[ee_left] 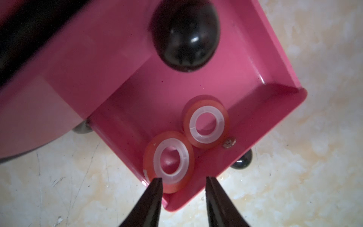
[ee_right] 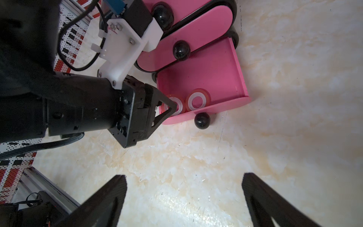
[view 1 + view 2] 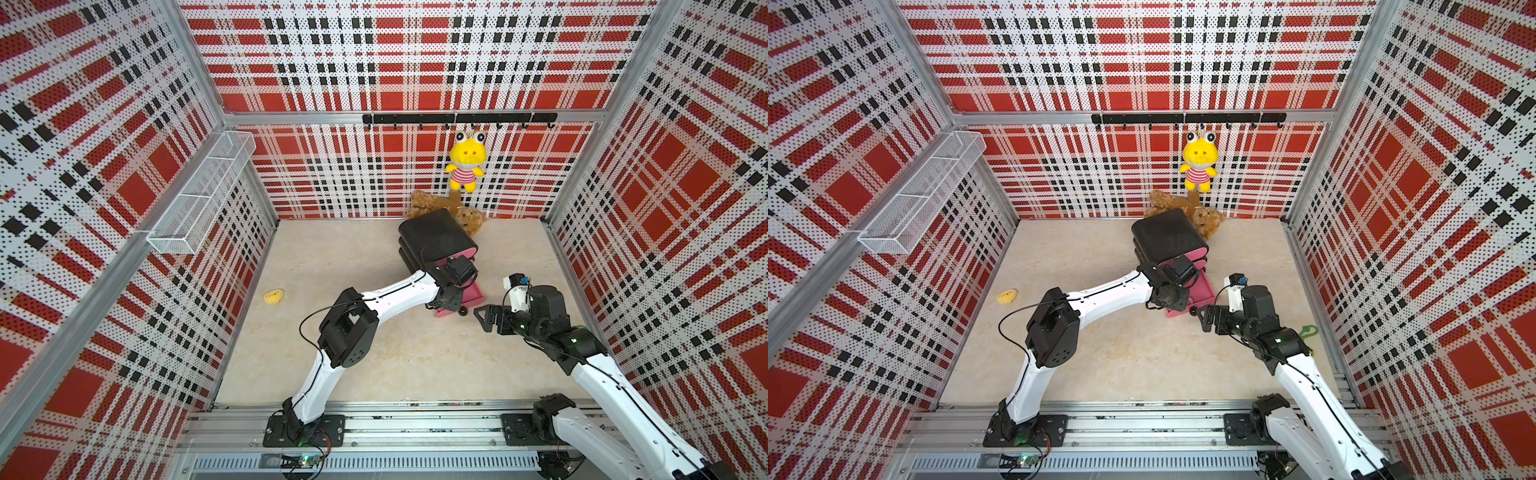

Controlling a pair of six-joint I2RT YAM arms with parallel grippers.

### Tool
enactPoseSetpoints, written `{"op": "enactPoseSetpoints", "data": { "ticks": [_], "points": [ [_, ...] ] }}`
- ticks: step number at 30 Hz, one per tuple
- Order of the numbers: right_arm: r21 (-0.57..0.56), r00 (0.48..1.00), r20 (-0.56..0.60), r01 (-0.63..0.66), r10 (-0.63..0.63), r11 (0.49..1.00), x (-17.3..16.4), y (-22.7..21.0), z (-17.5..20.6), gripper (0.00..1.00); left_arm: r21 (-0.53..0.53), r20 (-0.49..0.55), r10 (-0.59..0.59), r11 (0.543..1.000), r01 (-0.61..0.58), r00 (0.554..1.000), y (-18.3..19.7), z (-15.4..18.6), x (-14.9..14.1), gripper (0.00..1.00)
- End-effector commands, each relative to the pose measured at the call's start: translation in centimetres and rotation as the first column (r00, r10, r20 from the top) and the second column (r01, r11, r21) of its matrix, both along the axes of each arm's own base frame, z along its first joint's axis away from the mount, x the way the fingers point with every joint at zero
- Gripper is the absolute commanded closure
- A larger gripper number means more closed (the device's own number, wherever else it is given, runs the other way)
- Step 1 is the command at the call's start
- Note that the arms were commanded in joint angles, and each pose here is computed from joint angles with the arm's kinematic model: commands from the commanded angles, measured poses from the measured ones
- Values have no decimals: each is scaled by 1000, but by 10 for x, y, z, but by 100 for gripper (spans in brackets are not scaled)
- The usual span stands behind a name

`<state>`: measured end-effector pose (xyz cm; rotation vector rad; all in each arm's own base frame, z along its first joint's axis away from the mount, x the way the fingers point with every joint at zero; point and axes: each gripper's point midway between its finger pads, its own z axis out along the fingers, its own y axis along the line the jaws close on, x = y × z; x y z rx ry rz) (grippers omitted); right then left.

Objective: Place the transparent tape into the drawer according to color
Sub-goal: Place the tape in the drawer, then close the drawer in the storage box.

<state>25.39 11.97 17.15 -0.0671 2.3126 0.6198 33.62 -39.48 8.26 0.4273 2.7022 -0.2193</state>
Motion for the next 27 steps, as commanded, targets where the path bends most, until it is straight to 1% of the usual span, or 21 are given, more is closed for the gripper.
{"op": "enactPoseSetpoints", "data": {
  "ticks": [1,5,10,12,14,16,18,20,23,24,26,27],
  "points": [
    [11,1000,13,3,-4,1000,3,0,6,0,-45,71,-10,999,13,997,-5,35,-7,54],
    [17,1000,7,12,-12,1000,5,0,4,0,-76,121,-18,997,27,993,-3,67,-19,51],
    [8,999,-4,43,-43,999,9,-3,-1,0,-106,150,-18,994,34,989,16,95,-38,50],
    [-3,998,-21,59,-59,998,12,-6,-8,0,-129,169,-16,991,38,986,26,109,-45,48],
    [-6,997,-36,63,-63,998,13,-6,-15,0,-174,217,16,984,22,976,35,133,-45,43],
    [-1,997,-43,70,-70,998,15,-5,-21,0,-235,269,64,972,1,961,44,159,-38,34],
    [11,996,-45,71,-70,997,17,-3,-24,0,-306,317,117,952,-16,941,54,183,-24,26],
    [21,997,-43,70,-69,997,19,-2,-26,0,-367,343,154,930,-19,927,61,197,-7,19],
    [18,997,-51,63,-62,998,22,0,-31,0,-418,346,199,908,-39,917,72,203,20,7],
    [12,997,-54,59,-58,998,23,0,-34,0,-427,347,218,903,-54,912,75,203,30,4],
    [3,997,-57,52,-52,999,25,1,-40,0,-433,347,230,899,-62,909,77,199,47,1],
    [-5,997,-57,51,-51,999,27,1,-43,0,-433,345,239,898,-72,908,78,197,56,1]
  ]
}}
